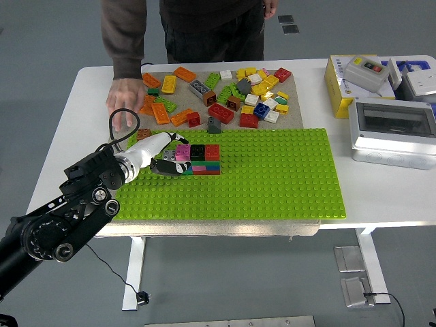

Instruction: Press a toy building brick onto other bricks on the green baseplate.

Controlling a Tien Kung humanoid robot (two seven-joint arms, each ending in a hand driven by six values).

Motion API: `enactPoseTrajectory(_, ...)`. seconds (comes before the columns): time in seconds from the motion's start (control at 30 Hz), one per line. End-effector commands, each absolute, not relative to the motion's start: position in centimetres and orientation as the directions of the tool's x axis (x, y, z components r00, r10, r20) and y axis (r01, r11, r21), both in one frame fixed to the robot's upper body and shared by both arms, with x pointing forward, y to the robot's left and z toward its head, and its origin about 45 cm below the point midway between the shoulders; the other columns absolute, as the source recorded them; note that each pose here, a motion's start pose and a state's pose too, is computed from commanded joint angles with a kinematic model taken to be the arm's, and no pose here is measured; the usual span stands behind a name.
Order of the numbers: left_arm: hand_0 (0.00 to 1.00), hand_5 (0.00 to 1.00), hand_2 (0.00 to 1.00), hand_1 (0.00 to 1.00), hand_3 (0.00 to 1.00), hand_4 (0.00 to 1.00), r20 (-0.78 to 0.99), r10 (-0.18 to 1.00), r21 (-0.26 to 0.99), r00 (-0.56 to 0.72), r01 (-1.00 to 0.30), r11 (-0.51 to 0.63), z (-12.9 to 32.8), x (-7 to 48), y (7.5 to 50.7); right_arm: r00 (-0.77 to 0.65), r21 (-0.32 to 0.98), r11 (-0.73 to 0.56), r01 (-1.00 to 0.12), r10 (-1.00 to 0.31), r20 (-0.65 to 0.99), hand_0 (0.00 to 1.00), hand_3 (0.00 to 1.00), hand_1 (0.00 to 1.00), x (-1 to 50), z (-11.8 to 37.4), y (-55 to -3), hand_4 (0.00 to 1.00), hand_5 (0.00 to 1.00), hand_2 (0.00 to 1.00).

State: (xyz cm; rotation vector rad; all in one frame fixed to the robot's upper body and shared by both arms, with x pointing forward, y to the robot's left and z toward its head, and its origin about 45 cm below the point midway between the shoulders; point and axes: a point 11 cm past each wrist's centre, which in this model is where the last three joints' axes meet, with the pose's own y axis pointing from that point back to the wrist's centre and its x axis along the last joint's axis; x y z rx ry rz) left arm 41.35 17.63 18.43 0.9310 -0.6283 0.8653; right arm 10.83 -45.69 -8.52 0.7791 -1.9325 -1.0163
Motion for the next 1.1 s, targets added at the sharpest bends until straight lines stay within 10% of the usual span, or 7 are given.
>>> enactPoseTrajectory(0.3, 0.998, 0.439, 0.993, 0.979, 0.837, 0.763, 0.827, 0.358, 0.340, 0.434, -0.892, 0.298, 21.9, 41.9, 19.1, -0.492, 0.860, 0.489, -0.146, -0.790, 0.366, 0.707, 0.706, 0.701, 10.6, -8.5, -45.8, 0.405, 0.819, 0.712)
enactPoseTrajectory(0.33, 0.998, 0.552, 0.984, 0.973, 0.710, 0.774, 0.833, 0.357, 0.329, 0.423, -0.897, 0.295, 22.3, 41.8, 19.3, -0.493, 0.860, 0.490, -0.145, -0.789, 0.366, 0.706, 0.706, 0.701, 10.6, -8.5, -45.8, 0.406, 0.819, 0.712)
enactPoseTrajectory(0.53, 0.998, 0.630, 0.967, 0.969, 0.650, 0.802, 0.868, 0.317, 0.293, 0.383, -0.909, 0.296, 24.1, 40.4, 19.4, -0.494, 0.859, 0.492, -0.140, -0.787, 0.370, 0.707, 0.706, 0.701, 10.3, -8.5, -46.0, 0.406, 0.819, 0.710)
enactPoseTrajectory(1.1, 0.998, 0.667, 0.949, 0.964, 0.636, 0.802, 0.857, 0.292, 0.319, 0.424, -0.883, 0.344, 22.3, 38.9, 17.5, -0.490, 0.860, 0.491, -0.138, -0.789, 0.371, 0.706, 0.706, 0.702, 10.2, -8.6, -45.9, 0.406, 0.818, 0.712)
